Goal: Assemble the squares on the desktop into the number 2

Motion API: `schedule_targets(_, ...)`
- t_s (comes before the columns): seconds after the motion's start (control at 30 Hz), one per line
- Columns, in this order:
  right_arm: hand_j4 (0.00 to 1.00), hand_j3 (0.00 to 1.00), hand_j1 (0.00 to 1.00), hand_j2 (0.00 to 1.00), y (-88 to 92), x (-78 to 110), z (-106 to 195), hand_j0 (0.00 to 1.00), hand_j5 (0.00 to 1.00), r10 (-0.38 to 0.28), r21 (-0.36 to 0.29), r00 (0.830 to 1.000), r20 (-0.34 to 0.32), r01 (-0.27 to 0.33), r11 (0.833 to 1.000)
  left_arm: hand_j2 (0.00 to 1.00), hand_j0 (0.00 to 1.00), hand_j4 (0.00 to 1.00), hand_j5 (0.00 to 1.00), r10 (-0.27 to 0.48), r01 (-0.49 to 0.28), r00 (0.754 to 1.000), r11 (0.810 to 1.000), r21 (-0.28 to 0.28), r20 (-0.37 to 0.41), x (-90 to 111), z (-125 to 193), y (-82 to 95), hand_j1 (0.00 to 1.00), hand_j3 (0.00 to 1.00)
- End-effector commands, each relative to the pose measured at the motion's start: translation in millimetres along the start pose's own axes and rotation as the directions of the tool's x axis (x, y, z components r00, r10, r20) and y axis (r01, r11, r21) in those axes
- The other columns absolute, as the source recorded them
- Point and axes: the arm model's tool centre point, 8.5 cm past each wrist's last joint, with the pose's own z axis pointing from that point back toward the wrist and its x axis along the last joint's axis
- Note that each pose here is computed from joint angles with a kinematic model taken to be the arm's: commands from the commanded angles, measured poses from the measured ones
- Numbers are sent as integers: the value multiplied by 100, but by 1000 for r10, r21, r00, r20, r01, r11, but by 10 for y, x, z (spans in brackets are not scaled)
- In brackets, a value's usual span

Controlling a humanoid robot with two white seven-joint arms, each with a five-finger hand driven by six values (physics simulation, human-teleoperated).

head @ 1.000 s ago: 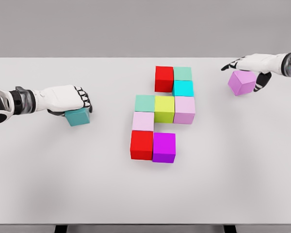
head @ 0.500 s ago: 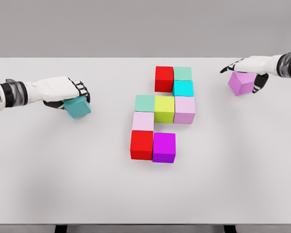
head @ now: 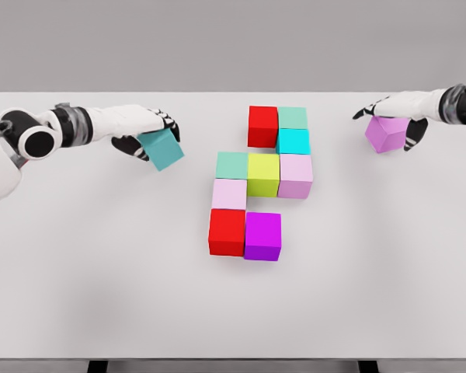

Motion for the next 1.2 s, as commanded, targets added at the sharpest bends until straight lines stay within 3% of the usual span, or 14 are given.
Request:
schedule_targets(0.0, 100, 100, 100, 100, 41, -11, -34, 100, 100, -13, 12, 1000, -7, 13, 1000, 50, 50, 50, 50, 76, -80, 995, 995, -62, -57, 101, -177, 3, 50, 50)
schedule_targets(0.13, 100, 100, 100, 100, 45, -22, -31, 100, 100, -15, 14, 1000, -10, 15, 1000, 50, 50, 50, 50, 137, -143, 980, 989, -34, -145, 117, -260, 148, 50, 50)
schedule_targets(0.33, 100, 100, 100, 100, 46, -60, -14, 100, 100, -24, 15, 1000, -20, 24, 1000, 51, 51, 51, 51, 223, -230, 950, 973, -4, -218, 183, -497, 342, 51, 51)
schedule_targets(0.4, 100, 100, 100, 100, 35, -54, -17, 100, 100, -23, 13, 1000, -18, 24, 1000, 52, 52, 52, 52, 319, -331, 905, 944, 6, -282, 213, -691, 386, 52, 52)
schedule_targets(0.43, 100, 100, 100, 100, 45, -55, -20, 100, 100, -22, 16, 1000, -20, 22, 1000, 52, 52, 52, 52, 374, -385, 885, 923, 16, -278, 221, -699, 425, 52, 52)
schedule_targets(0.5, 100, 100, 100, 100, 50, -63, -15, 100, 100, -19, 19, 1000, -23, 19, 1000, 52, 52, 52, 52, 406, -415, 874, 909, 23, -266, 270, -718, 485, 52, 52)
schedule_targets(0.63, 81, 81, 81, 81, 48, -57, -20, 81, 81, -17, 19, 1000, -22, 18, 1000, 53, 53, 53, 53, 466, -463, 827, 882, 87, -315, 379, -898, 526, 53, 53)
schedule_targets(0.73, 76, 76, 76, 76, 51, -54, -22, 76, 76, -16, 21, 1000, -21, 16, 1000, 54, 54, 54, 54, 494, -490, 807, 866, 101, -324, 427, -1033, 574, 54, 54)
schedule_targets(0.83, 57, 57, 57, 57, 39, -53, -17, 57, 57, -15, 17, 1000, -18, 16, 1000, 54, 54, 54, 54, 521, -500, 787, 853, 153, -332, 457, -1075, 632, 54, 54)
schedule_targets(0.9, 52, 52, 52, 52, 23, -33, -27, 52, 52, -14, 13, 1000, -12, 14, 1000, 55, 55, 55, 55, 525, -499, 778, 850, 167, -344, 467, -1088, 640, 55, 55)
schedule_targets(1.0, 47, 47, 47, 47, 13, -14, -34, 47, 47, -14, 9, 1000, -5, 14, 1000, 55, 55, 55, 55, 531, -503, 769, 846, 176, -355, 468, -1073, 692, 55, 55)
schedule_targets(1.17, 47, 47, 47, 47, 2, -4, -24, 47, 47, -4, 6, 1000, 6, 4, 1000, 56, 56, 56, 56, 534, -509, 774, 844, 166, -340, 596, -1147, 711, 56, 56)
